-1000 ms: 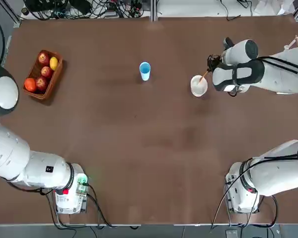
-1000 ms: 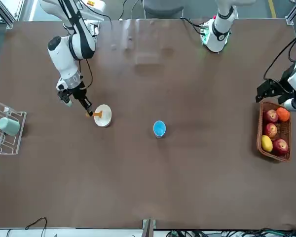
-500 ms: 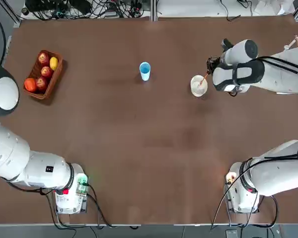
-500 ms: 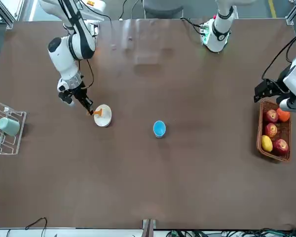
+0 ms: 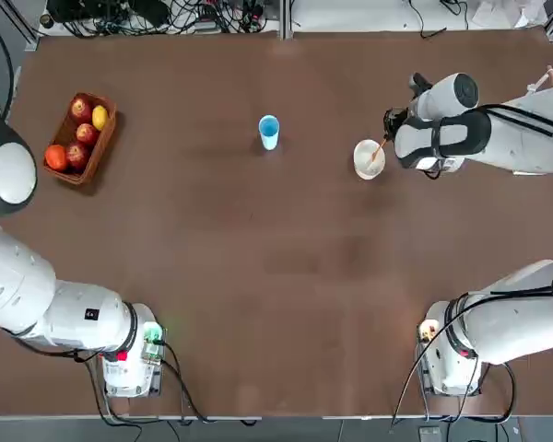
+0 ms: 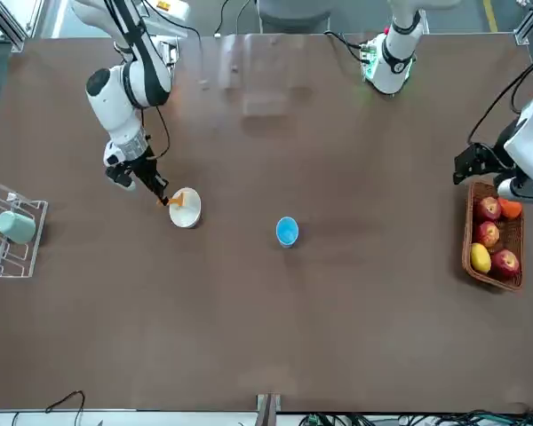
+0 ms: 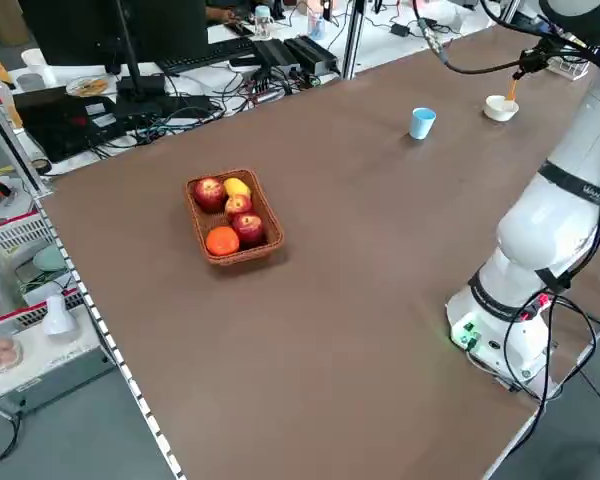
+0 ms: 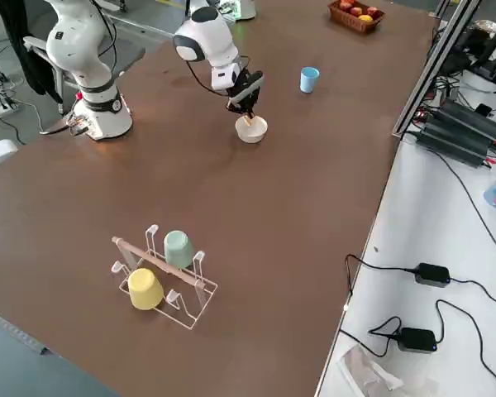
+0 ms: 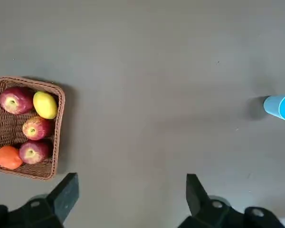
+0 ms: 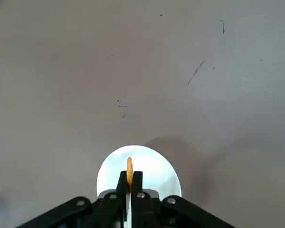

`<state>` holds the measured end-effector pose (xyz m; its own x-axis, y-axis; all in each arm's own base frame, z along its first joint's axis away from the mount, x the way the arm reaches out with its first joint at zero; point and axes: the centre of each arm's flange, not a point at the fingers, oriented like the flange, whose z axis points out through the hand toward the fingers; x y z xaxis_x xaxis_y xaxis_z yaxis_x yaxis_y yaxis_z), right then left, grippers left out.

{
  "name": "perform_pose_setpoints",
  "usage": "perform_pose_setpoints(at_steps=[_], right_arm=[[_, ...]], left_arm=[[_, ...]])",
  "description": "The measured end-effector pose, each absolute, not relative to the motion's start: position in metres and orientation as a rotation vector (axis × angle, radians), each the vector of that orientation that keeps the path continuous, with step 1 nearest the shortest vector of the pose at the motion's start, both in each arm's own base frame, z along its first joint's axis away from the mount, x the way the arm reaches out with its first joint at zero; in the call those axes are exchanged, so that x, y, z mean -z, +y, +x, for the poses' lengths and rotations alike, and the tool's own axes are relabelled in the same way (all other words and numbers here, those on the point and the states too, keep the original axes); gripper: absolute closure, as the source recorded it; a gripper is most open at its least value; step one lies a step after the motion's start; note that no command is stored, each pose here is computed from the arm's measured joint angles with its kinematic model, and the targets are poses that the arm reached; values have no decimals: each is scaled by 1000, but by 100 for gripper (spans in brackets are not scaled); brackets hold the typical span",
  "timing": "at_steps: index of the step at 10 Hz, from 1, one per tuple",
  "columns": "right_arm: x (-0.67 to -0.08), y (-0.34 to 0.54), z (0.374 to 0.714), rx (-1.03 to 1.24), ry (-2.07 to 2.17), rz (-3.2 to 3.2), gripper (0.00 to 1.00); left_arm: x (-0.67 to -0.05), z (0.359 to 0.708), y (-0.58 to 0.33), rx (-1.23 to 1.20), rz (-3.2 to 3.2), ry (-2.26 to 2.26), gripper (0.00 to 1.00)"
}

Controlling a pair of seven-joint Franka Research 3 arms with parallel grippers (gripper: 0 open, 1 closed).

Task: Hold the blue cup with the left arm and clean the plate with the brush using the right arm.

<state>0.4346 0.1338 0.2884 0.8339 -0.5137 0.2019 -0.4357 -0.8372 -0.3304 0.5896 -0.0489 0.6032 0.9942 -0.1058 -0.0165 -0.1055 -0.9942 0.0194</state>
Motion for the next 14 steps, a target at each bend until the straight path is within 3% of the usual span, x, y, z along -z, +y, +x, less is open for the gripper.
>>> perform_pose_setpoints(at_steps=[14], right_arm=[[-278, 135, 431, 395, 875, -2669, 95]], left_arm=[[-600, 591, -49, 32, 3119, -163, 0]])
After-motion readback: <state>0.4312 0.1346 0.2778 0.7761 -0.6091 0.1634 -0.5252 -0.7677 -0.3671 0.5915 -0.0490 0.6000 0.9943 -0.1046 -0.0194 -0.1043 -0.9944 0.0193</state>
